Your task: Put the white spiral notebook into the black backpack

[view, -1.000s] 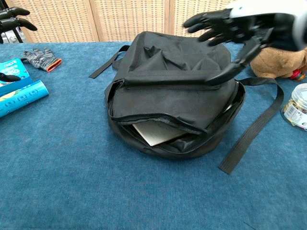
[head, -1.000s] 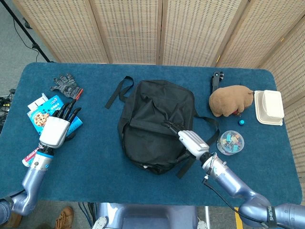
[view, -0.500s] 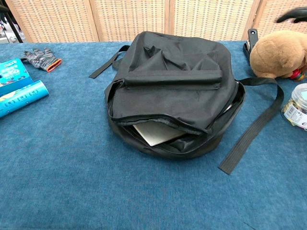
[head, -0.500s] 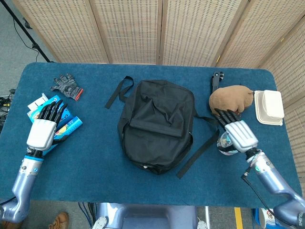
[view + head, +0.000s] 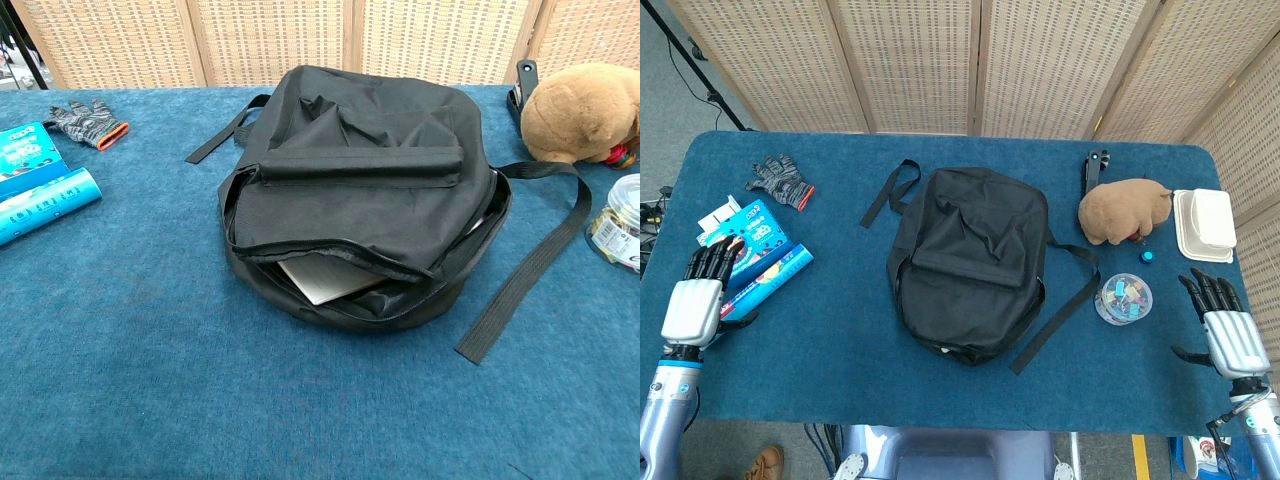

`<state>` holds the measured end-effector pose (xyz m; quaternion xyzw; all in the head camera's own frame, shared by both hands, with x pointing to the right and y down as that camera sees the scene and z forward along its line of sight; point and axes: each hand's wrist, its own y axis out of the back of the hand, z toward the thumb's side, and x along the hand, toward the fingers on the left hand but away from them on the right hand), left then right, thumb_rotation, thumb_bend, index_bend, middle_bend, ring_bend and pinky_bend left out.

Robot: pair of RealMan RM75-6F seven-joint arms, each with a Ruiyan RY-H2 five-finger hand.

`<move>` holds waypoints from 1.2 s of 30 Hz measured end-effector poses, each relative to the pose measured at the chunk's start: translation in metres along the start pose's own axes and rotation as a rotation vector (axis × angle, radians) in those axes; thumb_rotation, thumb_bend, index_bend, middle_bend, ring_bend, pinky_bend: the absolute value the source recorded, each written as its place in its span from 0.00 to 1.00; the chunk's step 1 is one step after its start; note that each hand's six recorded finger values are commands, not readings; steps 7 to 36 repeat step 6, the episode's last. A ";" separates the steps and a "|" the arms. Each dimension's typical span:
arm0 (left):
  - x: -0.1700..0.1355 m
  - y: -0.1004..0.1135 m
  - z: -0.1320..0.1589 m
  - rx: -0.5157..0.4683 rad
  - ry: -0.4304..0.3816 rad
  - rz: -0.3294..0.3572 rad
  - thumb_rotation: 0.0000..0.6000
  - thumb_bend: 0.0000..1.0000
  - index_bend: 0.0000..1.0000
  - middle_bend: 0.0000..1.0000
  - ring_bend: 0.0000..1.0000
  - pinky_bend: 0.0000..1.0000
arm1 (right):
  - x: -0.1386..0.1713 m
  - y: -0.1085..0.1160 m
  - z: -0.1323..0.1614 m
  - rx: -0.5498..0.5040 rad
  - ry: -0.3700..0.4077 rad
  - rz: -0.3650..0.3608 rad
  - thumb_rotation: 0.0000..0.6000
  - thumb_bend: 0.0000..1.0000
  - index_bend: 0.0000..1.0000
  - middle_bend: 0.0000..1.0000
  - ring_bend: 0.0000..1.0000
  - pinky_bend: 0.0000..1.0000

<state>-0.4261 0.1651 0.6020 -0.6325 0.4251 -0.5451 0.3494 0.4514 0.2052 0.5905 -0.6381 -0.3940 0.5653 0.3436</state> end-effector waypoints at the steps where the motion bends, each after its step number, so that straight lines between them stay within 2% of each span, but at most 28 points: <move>1: -0.003 0.001 -0.003 -0.003 0.012 0.004 1.00 0.00 0.00 0.00 0.00 0.02 | 0.003 0.000 -0.001 0.000 -0.010 -0.009 1.00 0.00 0.00 0.00 0.00 0.00; 6: -0.018 0.008 -0.016 -0.006 0.059 0.029 1.00 0.00 0.00 0.00 0.00 0.02 | 0.009 0.006 -0.003 0.004 -0.039 -0.058 1.00 0.00 0.00 0.00 0.00 0.00; 36: -0.018 0.008 -0.016 -0.006 0.059 0.029 1.00 0.00 0.00 0.00 0.00 0.02 | 0.009 0.006 -0.003 0.004 -0.039 -0.058 1.00 0.00 0.00 0.00 0.00 0.00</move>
